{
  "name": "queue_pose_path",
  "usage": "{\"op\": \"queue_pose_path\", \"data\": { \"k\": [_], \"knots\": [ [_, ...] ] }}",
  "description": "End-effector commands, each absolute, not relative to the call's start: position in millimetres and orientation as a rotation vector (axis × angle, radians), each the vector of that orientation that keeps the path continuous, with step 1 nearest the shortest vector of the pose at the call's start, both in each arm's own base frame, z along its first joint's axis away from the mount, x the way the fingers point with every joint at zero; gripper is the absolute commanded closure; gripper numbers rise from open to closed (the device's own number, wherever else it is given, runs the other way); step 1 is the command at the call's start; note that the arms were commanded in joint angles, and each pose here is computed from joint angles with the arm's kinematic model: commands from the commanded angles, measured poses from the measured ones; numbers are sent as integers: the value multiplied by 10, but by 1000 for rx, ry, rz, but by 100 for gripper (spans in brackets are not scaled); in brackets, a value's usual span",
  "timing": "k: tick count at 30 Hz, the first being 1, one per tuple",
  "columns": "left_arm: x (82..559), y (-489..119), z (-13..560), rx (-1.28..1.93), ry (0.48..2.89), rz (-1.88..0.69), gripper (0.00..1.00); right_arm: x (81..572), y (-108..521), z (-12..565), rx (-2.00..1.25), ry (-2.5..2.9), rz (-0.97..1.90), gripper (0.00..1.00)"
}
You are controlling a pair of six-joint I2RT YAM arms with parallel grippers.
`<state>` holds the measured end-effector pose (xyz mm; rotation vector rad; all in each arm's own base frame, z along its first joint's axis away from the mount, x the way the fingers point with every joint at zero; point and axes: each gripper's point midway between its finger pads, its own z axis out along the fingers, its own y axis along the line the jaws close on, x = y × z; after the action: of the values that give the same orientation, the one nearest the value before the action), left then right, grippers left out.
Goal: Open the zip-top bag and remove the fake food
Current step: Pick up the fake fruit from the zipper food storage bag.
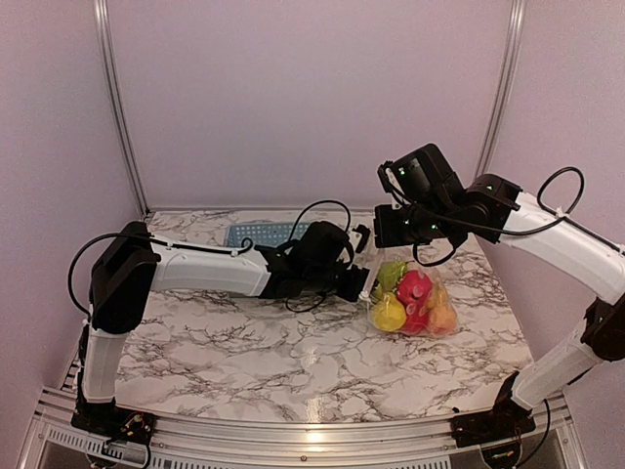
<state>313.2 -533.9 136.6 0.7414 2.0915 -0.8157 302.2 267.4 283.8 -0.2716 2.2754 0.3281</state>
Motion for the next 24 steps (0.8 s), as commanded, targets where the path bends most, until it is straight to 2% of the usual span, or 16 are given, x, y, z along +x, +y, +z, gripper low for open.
{"op": "queue_pose_path", "data": {
  "k": [1,10,24],
  "knots": [
    [2917,-5302,1348,824,2100,-854,60,3062,2663,3164,-211,2176,371,100],
    [2828,-5274,1823,816,1979,-952,62,3044,2656,2964,-222,2221,342,100],
    [2801,-5223,2194,772,1878,-1016,63,3026,2634,2823,-232,2261,311,100]
  ]
}}
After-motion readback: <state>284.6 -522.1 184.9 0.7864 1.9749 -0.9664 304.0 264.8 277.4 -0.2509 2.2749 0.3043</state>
